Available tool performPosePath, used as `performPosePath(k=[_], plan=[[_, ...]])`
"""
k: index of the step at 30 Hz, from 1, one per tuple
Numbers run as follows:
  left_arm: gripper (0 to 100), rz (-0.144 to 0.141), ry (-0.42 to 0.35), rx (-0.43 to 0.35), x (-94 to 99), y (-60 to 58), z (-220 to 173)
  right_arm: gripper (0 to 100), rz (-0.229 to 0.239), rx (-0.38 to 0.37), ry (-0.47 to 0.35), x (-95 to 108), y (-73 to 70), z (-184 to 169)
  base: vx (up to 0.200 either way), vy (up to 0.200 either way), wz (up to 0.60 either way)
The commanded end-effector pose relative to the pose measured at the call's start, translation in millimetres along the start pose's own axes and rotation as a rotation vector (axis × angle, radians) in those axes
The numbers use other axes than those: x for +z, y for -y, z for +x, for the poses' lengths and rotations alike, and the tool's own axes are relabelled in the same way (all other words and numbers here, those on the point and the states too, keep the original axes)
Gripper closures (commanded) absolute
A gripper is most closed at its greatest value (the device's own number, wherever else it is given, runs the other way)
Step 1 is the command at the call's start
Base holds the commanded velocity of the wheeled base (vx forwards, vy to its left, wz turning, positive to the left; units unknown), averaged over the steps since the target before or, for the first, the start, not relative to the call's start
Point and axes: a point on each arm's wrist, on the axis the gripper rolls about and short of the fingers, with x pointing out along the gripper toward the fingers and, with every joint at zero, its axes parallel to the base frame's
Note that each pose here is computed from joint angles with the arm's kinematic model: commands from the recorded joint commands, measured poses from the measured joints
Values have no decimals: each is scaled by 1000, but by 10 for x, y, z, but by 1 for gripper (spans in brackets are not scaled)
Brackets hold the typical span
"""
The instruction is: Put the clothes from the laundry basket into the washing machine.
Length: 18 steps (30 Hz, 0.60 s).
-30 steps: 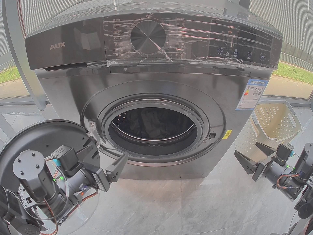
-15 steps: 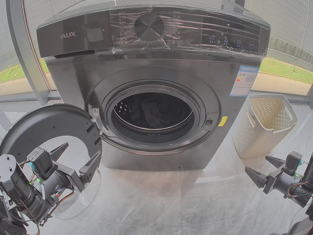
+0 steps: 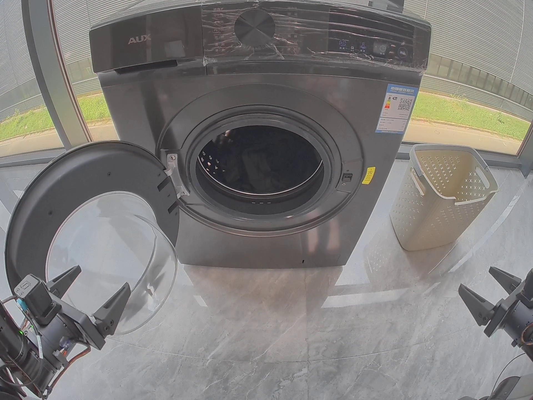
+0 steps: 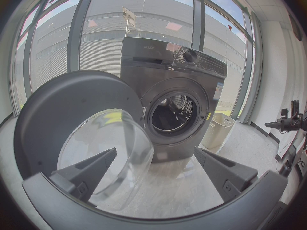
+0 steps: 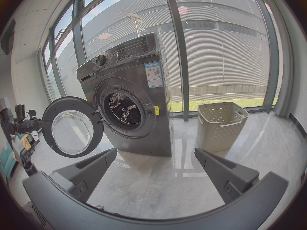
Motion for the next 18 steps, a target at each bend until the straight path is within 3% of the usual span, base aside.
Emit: performPosePath(k=[1,7,13,18], plan=[[0,-21,38,24,-14,-129,-269,0,-6,-40,79,-67,70,-323,-200,0,0],[0,-32,62,63,-39,-221,-436,0,-6,-83,122,-131,105,-501,-200,0,0],[0,-22,20,117,-151,-300,-583,0,-2,-107,148,-229,119,-653,0,0,0],[0,-41,20,195,-262,-375,-760,0,-4,-112,166,-453,127,-862,0,0,0]])
